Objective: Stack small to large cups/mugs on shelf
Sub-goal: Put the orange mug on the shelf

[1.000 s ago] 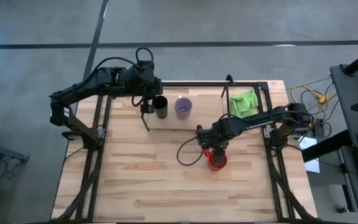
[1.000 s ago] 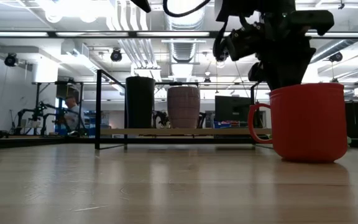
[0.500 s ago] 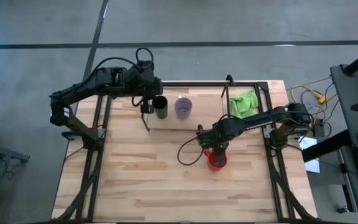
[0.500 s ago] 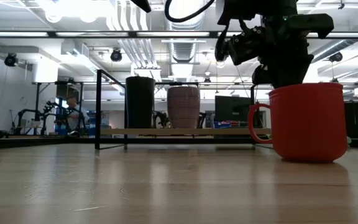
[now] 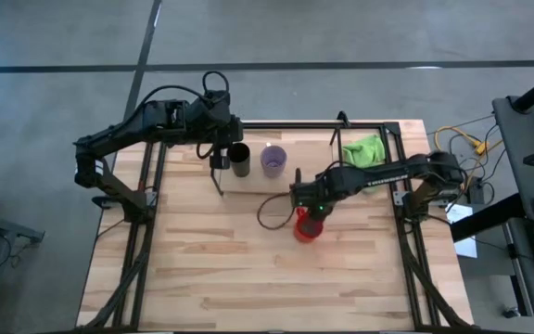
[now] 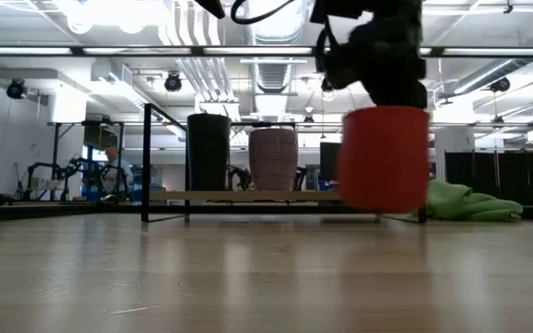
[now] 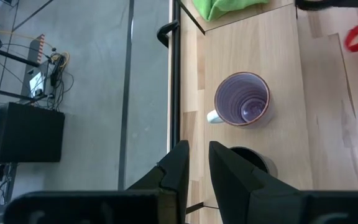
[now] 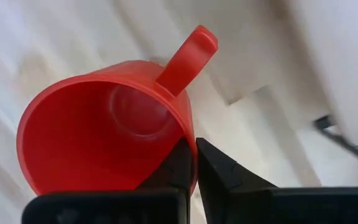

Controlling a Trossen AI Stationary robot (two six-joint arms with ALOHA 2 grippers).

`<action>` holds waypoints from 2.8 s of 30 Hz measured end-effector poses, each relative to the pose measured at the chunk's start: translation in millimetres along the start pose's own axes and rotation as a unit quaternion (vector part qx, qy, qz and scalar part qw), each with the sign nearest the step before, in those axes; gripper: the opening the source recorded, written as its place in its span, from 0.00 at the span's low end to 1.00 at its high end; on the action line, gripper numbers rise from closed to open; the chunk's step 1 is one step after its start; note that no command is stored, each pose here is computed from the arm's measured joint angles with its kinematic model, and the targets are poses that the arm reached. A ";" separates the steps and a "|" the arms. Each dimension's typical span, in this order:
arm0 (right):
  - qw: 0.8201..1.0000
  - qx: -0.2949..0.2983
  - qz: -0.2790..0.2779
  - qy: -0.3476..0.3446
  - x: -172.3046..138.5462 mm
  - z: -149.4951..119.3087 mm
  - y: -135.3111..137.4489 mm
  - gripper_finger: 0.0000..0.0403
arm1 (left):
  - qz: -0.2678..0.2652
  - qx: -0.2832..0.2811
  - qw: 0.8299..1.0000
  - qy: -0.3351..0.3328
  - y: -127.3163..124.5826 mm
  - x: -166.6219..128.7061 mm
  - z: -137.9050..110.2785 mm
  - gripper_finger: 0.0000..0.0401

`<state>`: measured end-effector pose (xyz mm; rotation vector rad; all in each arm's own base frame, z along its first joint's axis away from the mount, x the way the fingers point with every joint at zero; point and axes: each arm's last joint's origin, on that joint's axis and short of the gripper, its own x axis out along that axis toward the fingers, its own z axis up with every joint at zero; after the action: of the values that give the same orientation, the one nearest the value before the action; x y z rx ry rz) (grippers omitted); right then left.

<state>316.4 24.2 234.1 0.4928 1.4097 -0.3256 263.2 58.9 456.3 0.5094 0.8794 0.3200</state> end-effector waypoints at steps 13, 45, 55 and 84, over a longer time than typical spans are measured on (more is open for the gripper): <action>0.993 0.100 -0.054 -0.033 -40.5 23.5 -33.6 0.02 | 0.000 -0.001 1.000 0.000 0.1 0.0 0.0 0.12; 0.985 0.110 -0.108 -0.081 -68.4 59.2 -118.4 0.02 | 0.000 -0.001 1.000 0.000 -0.1 0.1 0.0 0.12; 0.987 0.089 -0.117 -0.061 -57.8 67.0 -129.3 0.02 | -0.001 -0.001 1.000 0.000 -0.4 0.4 -0.1 0.12; 0.986 0.119 -0.113 -0.035 -46.1 67.7 -140.0 0.02 | -0.004 0.001 1.000 0.007 -2.6 5.0 -1.1 0.12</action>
<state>298.1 -133.6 266.6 0.5109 1.3668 -0.6940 265.5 59.4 451.0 0.5068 0.8944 0.3154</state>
